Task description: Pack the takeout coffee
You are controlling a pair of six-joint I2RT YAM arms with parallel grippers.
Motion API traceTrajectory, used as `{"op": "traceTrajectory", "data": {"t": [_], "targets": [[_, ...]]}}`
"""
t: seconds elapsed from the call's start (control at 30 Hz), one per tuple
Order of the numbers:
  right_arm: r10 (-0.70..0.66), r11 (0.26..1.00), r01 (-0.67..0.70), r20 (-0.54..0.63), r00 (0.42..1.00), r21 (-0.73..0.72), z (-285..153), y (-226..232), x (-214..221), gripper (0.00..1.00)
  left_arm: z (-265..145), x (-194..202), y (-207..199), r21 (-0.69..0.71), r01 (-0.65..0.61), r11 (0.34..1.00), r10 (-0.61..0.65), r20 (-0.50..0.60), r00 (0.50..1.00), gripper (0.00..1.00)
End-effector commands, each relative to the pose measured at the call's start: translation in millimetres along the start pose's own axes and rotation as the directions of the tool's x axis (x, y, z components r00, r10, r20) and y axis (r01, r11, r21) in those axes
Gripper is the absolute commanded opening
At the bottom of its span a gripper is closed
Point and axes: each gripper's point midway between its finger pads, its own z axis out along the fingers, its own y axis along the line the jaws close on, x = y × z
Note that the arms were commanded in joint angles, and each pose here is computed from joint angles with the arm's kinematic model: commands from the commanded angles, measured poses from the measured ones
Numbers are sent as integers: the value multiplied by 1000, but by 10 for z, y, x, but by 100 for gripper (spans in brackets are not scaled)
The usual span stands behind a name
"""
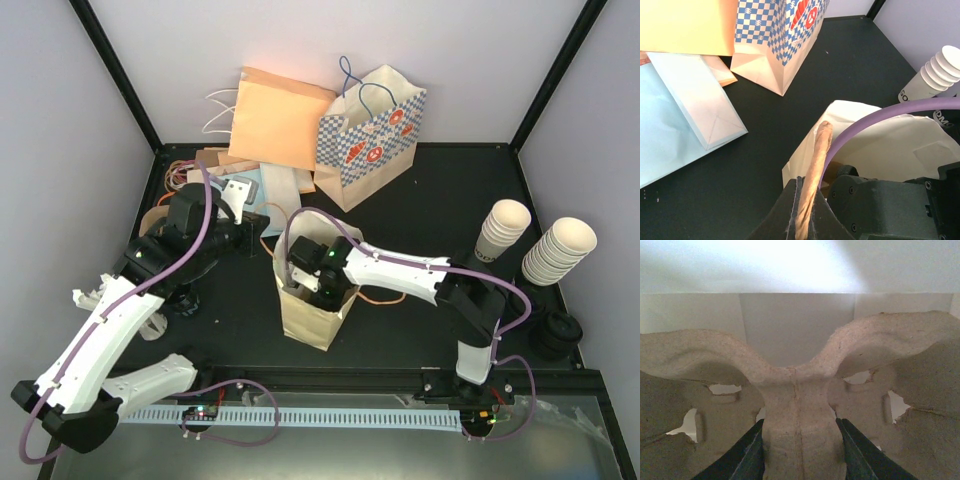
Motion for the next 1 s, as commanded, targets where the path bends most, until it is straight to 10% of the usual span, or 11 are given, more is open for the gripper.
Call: {"op": "traceTrajectory", "data": {"t": [0.0, 0.97], "targets": [[17, 1000, -17, 3, 1000, -9, 114, 10, 5, 37, -53, -101, -45, 24, -10, 1000, 9, 41, 999, 2], [41, 999, -42, -26, 999, -24, 614, 72, 120, 37, -41, -100, -71, 41, -11, 999, 10, 38, 999, 1]]}}
